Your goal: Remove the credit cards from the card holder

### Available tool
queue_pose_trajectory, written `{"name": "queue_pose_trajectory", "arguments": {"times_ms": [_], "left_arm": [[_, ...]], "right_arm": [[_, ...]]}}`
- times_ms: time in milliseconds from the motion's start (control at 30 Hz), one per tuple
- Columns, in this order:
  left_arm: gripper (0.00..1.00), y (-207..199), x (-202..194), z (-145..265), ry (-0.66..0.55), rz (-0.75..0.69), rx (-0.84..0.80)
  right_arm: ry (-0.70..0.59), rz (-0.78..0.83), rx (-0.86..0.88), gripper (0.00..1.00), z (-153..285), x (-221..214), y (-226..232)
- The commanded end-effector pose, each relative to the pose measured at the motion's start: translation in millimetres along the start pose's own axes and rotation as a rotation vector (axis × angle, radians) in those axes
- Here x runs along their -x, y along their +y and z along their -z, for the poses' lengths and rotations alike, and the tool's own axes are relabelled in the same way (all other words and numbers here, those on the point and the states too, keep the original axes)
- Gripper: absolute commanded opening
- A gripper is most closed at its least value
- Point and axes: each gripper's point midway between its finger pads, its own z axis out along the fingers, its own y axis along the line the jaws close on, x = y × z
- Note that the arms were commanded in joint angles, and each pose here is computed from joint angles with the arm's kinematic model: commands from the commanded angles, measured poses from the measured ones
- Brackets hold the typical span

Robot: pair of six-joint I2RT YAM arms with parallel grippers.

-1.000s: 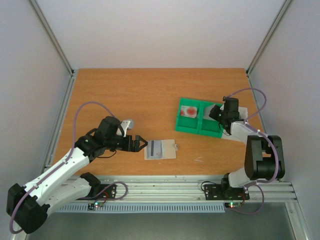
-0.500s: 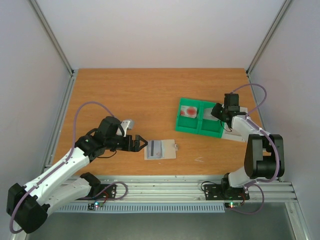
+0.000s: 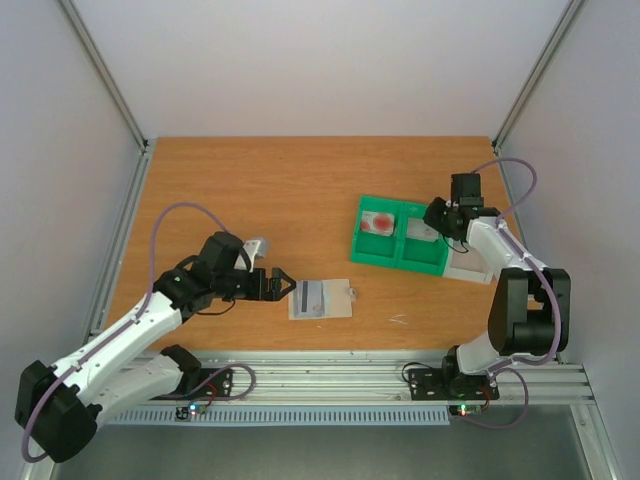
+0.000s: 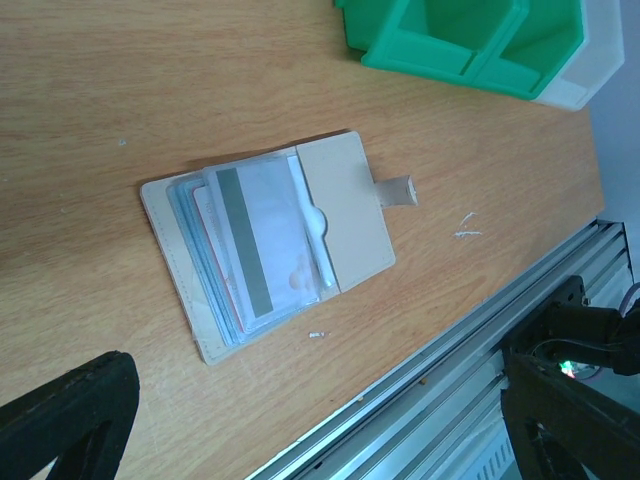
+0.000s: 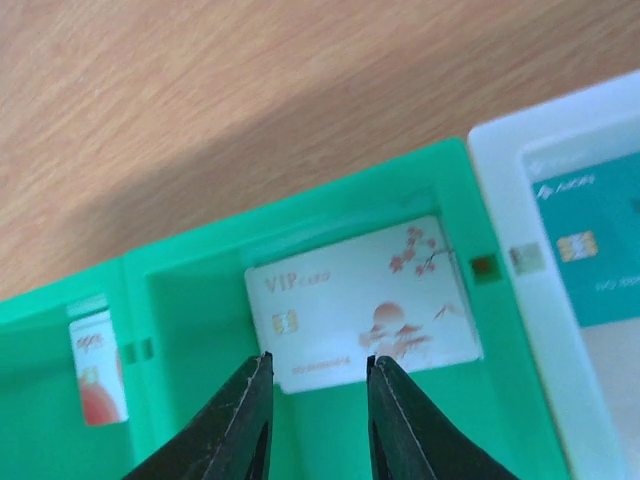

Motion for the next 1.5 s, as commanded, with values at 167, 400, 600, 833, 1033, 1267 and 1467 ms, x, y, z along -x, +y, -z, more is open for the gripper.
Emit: {"name": "queue_pose_trajectory", "arguments": {"times_ms": [167,400,600,833,1033,1267,1467], "left_arm": [[0.99,1.4,4.3,-17.9,-0.044,0.075,-0.057],[0.99,4.9,-0.4,-37.8,-0.024,0.166,-0.107],[0.98,6.1,-5.7,-53.3,0.031,0.191,-0.128],[0.93,1.2,-7.7,-71.2,0.065,0.226,-0.206],[0.86,5.1,-9.4,-81.8,0.080,0.256,-0.214],[0.83,15.5,-8.8,-75.4,0.026,0.264,-0.165],[0.83,27.6,-10.1,-53.3,-0.036,0.231,-0.067]], "right_arm": [[0.142,-0.061,0.209,0.31,43.3,-27.5,38.8],[0.197,-0.035,0.277,0.31,78.2,-58.8,45.1],[0.270,0.024,0.342,0.32,97.9,-89.8,66.9],[0.355,0.078,0.399,0.32,107.9,-127.6,99.5],[0.413,0.137,0.445,0.32,107.3,-163.9,135.0],[0.440,0.172,0.473,0.30,95.4,-204.6,162.1],[0.512,0.228,0.446,0.30,77.3,-246.4,173.4]]}}
